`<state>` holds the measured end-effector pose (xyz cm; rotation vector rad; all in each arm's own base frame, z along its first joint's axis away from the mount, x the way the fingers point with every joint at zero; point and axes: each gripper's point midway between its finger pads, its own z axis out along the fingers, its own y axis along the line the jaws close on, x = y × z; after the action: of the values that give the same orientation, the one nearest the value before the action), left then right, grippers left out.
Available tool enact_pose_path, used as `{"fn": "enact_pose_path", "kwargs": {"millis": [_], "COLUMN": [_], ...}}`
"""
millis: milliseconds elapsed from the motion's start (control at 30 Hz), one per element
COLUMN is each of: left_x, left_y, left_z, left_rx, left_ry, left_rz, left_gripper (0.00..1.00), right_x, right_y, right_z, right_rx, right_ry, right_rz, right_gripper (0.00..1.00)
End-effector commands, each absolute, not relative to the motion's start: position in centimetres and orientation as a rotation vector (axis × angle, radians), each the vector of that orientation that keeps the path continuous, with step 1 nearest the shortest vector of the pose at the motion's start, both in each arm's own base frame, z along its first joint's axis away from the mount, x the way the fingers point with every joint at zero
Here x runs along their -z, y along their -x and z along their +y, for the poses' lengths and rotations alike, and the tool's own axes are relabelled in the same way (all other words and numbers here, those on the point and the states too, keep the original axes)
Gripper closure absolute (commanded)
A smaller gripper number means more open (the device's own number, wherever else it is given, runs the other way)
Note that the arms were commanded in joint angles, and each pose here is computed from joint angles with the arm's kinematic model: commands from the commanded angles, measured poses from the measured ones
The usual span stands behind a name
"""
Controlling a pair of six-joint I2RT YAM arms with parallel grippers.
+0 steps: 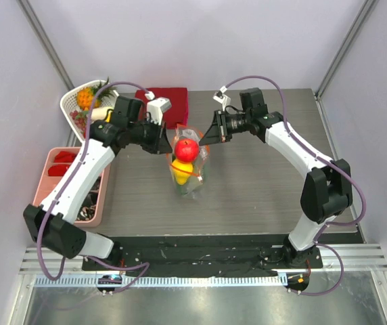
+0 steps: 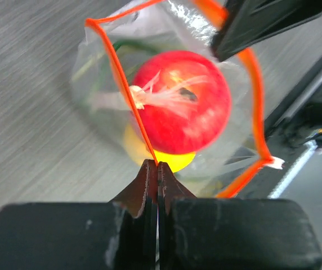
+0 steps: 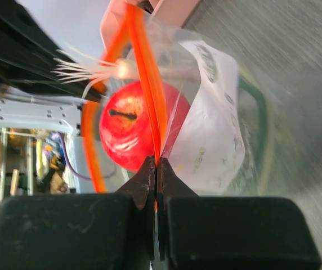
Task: Place the food in the zip-top bag and seal the zipper
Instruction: Adjust the zipper food storage bag at the center of the board.
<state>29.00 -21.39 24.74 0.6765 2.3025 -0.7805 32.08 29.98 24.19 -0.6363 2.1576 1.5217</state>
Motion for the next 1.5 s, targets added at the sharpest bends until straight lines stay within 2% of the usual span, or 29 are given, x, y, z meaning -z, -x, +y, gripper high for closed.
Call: {"fn": "enact_pose_path", "kwargs": {"millis": [0, 167, 333, 467, 633, 667, 700, 733, 800, 900, 967, 1000, 1133, 1300, 1467], "left_x": [-32.3, -30.6, -28.1, -28.7, -28.7, -28.7, -28.9, -29.1, -30.7, -33.5, -35.0, -35.1, -34.4, -32.3, -30.6], "left_y": [-25.4, -23.9, -25.4, -26.2, -27.4, -27.4, -27.5, -27.7, -27.8, -28.3, -28.4, -28.6, -28.3, -28.5, -28.9], "left_z": [-22.0, -23.3, -23.2, -23.9, -22.2, -22.1, -21.5, -20.9, -19.8, -18.1, -17.7, -17.6, -19.4, -21.0, -20.9], "left_rx": [0.975, 1.150, 1.146, 1.231, 1.114, 1.097, 1.049, 1.006, 0.893, 0.701, 0.630, 0.593, 0.439, 0.346, 0.295], "left_ry": [-0.543, -0.341, -0.095, 0.073, 0.166, 0.140, 0.067, 0.036, -0.146, -0.366, -0.491, -0.543, -0.879, -1.056, -1.101], "left_rz": [2.198, 2.304, 2.336, 2.307, 2.278, 2.273, 2.263, 2.253, 2.194, 2.076, 2.021, 2.010, 1.986, 2.060, 2.151], "left_gripper": [1.00, 1.00, 1.00, 1.00, 0.99, 0.93, 0.76, 0.69, 0.57, 0.52, 0.55, 0.62, 0.68, 0.66, 0.70], "right_x": [-29.4, -26.2, -25.5, -24.9, -25.4, -25.4, -25.1, -24.8, -24.4, -23.9, -23.8, -23.8, -24.2, -25.6, -26.1], "right_y": [-30.6, -30.3, -32.6, -33.5, -34.5, -34.5, -34.5, -34.3, -34.1, -34.0, -33.9, -33.8, -33.7, -33.5, -33.6], "right_z": [29.4, 29.9, 31.7, 33.0, 33.3, 33.2, 33.2, 33.2, 33.1, 33.0, 33.0, 33.2, 33.3, 33.8, 33.9], "right_rx": [-1.385, -1.259, -1.144, -1.066, -1.009, -1.006, -1.005, -1.009, -1.007, -1.016, -1.032, -1.039, -1.065, -1.109, -1.120], "right_ry": [0.786, 0.964, 1.049, 1.150, 1.196, 1.203, 1.215, 1.222, 1.232, 1.223, 1.215, 1.212, 1.192, 1.153, 1.141], "right_rz": [2.062, 2.122, 2.101, 2.077, 2.022, 2.018, 2.013, 2.015, 2.019, 2.031, 2.036, 2.034, 2.031, 2.013, 2.007], "right_gripper": [0.99, 0.99, 0.99, 0.99, 0.99, 0.99, 0.99, 0.99, 0.99, 0.99, 0.99, 0.99, 0.99, 0.99, 0.99]}}
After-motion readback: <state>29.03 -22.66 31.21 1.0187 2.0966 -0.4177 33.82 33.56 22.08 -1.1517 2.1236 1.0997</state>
